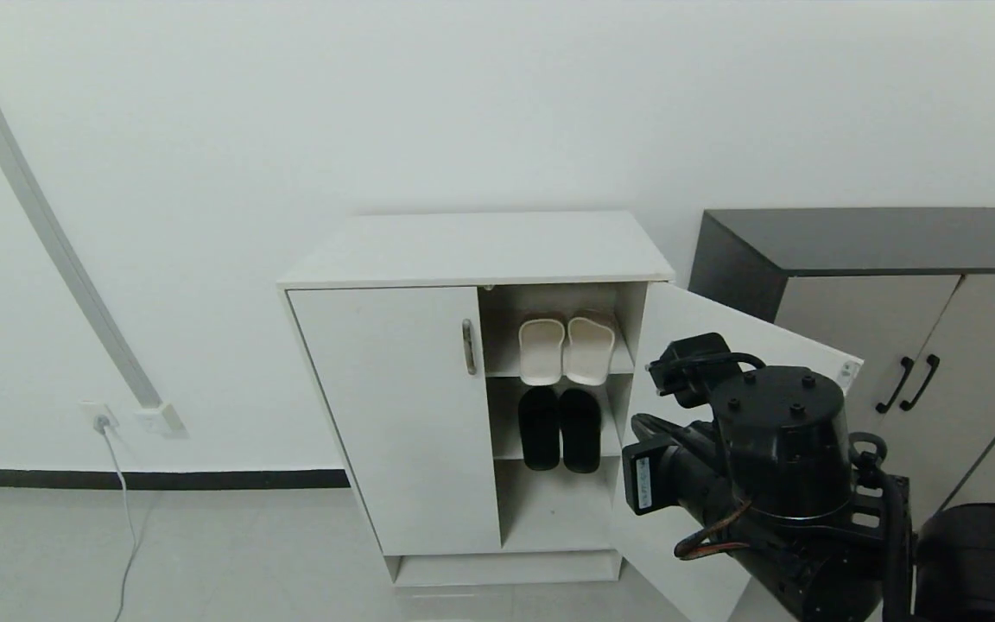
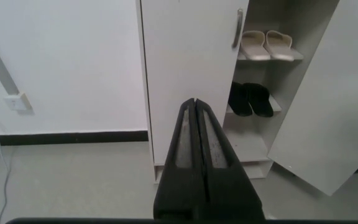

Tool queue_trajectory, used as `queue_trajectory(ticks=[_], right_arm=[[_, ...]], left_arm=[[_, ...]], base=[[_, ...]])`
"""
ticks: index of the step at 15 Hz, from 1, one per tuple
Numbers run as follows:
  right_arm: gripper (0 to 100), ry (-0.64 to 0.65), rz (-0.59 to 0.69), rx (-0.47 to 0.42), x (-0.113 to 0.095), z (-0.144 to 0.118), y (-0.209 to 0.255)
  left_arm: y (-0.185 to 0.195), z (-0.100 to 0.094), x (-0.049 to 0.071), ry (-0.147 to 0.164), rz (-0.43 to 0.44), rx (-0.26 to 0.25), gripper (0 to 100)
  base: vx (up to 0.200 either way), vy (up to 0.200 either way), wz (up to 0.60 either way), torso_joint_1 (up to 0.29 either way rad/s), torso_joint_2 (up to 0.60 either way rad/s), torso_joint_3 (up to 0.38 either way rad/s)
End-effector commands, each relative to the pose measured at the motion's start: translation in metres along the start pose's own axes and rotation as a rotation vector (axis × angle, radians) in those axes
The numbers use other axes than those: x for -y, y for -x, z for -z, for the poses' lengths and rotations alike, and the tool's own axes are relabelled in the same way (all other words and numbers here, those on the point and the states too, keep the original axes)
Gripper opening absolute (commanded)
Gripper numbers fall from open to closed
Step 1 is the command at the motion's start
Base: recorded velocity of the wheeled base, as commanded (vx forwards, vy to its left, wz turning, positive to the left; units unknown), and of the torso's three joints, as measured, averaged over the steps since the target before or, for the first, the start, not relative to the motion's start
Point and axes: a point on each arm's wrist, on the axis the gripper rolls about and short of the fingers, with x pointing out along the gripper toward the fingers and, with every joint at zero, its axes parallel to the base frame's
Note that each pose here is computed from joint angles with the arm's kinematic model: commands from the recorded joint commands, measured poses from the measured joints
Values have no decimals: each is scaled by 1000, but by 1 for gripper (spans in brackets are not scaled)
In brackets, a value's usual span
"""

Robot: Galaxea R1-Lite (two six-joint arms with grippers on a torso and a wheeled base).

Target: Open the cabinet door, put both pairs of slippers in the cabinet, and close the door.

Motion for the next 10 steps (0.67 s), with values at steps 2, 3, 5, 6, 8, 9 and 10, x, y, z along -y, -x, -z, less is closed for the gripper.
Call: queue_trajectory(ticks=[2,3,5,6,8,9,10], right_arm=[[0,3,1,-5,0,2,0],[0,5,1,-5,0,2,0],[0,8,0,-10,-2,3,-3],[0,8,0,-10,-3,3,-6],[0,9,5,-12,-3,3,-8],[0,11,4,-13,-3,4,-8],[0,10,2,-15,-3,4,-8]], left_arm=[[0,0,0,1,0,0,0],[0,0,0,1,0,0,0],[0,0,0,-1,0,0,0],[0,0,0,-2,0,0,0],[0,0,0,-2,1,0,0],[0,0,0,-1,0,0,0],[0,0,0,-1,0,0,0]], base=[[0,0,0,210,-522,-298],[0,0,0,212,-530,-305],[0,0,0,220,-547,-325],[0,0,0,237,-564,-330],[0,0,0,251,-571,-330],[0,0,0,256,-593,-330],[0,0,0,266,-598,-339]])
